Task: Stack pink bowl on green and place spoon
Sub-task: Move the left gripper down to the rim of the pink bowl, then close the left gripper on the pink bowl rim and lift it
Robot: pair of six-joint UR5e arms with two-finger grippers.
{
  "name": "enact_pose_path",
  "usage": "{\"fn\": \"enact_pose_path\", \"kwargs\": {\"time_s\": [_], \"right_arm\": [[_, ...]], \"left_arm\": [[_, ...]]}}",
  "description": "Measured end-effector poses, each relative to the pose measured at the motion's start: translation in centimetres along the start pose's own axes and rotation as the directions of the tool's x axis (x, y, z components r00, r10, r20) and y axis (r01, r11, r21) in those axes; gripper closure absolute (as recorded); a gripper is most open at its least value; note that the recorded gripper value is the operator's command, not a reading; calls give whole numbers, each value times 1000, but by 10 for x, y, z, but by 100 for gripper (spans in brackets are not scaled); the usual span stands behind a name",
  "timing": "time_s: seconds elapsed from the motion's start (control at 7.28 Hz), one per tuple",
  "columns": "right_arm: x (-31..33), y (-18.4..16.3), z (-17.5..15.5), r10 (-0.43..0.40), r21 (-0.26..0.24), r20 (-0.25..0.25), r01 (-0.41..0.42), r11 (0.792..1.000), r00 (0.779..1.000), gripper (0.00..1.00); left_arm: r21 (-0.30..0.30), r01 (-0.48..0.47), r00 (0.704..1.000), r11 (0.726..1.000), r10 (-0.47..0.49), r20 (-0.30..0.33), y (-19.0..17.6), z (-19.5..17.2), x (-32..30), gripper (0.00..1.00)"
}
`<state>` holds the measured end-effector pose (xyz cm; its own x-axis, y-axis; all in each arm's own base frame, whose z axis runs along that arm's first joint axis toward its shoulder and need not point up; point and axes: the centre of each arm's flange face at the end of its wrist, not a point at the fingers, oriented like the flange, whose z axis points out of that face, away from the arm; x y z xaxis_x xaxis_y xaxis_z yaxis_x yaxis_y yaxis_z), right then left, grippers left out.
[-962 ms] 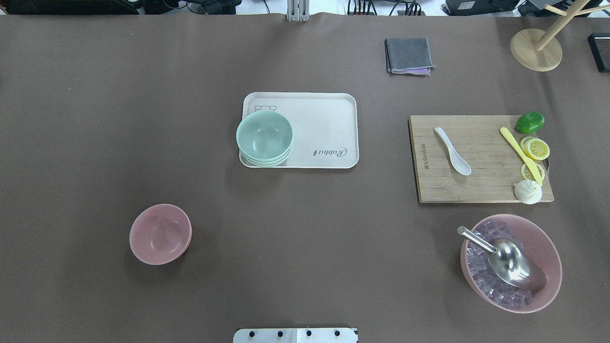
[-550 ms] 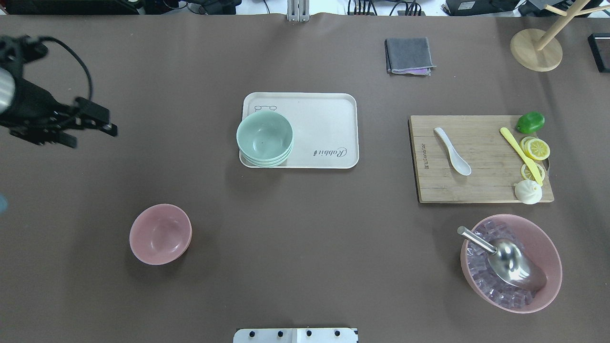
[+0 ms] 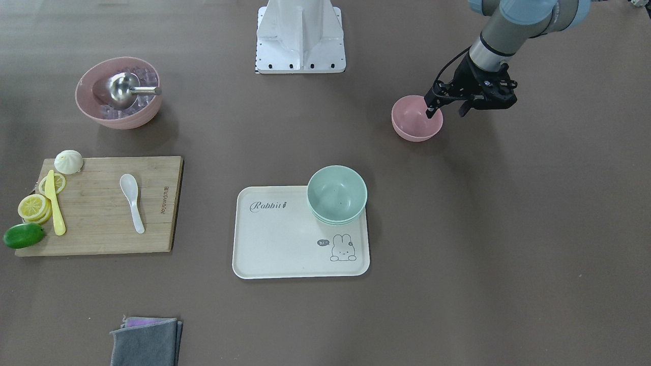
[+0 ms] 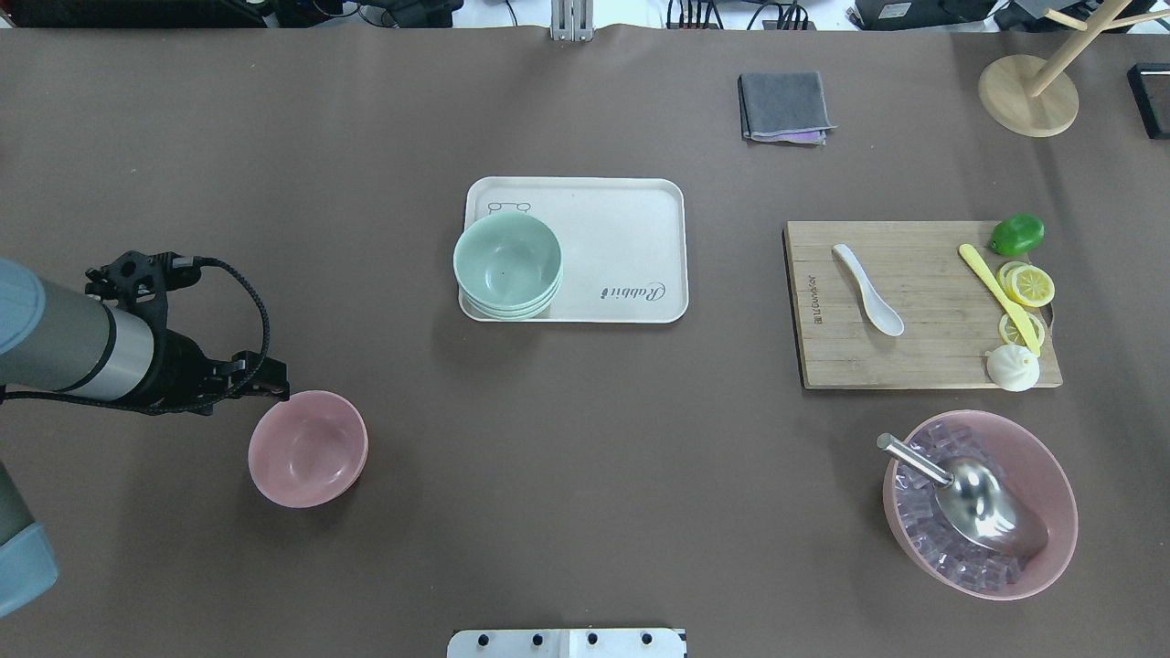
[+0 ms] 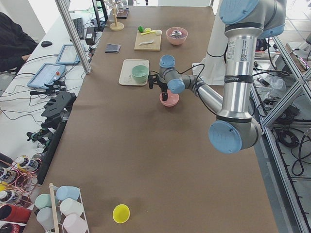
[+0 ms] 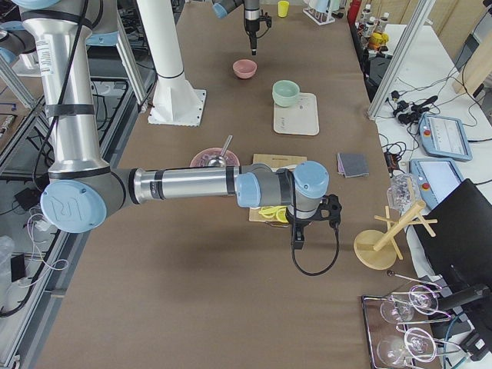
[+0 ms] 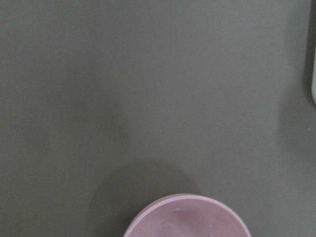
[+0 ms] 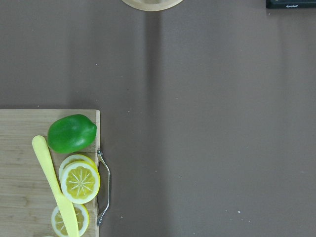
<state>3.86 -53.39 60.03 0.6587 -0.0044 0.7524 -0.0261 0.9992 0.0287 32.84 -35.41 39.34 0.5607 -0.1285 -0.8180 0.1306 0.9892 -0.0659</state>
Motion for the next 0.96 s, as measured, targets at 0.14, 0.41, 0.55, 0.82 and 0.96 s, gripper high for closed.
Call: {"fn": "enact_pose_path", "kwargs": {"time_s": [0.14, 0.41, 0.55, 0.82, 0.96], "right_arm": [[-1, 0, 0, 0, -1, 1, 0, 1000, 1000, 0], [-4, -1, 2, -5, -4, 3, 5, 1000, 1000, 0], [-6, -2, 3, -8, -6, 2, 8, 1000, 1000, 0], [-11, -5, 6, -17, -12, 2, 17, 1000, 1000, 0], [-13, -5, 7, -19, -14, 1, 19, 1000, 1000, 0]], "left_arm": [[-2, -5, 1000, 1000, 5, -13, 5, 8, -17, 8], [-23, 1, 1000, 1000, -1, -19, 14, 26, -24, 19], [-34, 3, 1000, 999, -4, -18, 17, 35, -20, 25], [-55, 2, 1000, 998, -3, -18, 24, 48, -11, 69], [-60, 2, 1000, 998, -3, -17, 26, 51, -10, 93]]}}
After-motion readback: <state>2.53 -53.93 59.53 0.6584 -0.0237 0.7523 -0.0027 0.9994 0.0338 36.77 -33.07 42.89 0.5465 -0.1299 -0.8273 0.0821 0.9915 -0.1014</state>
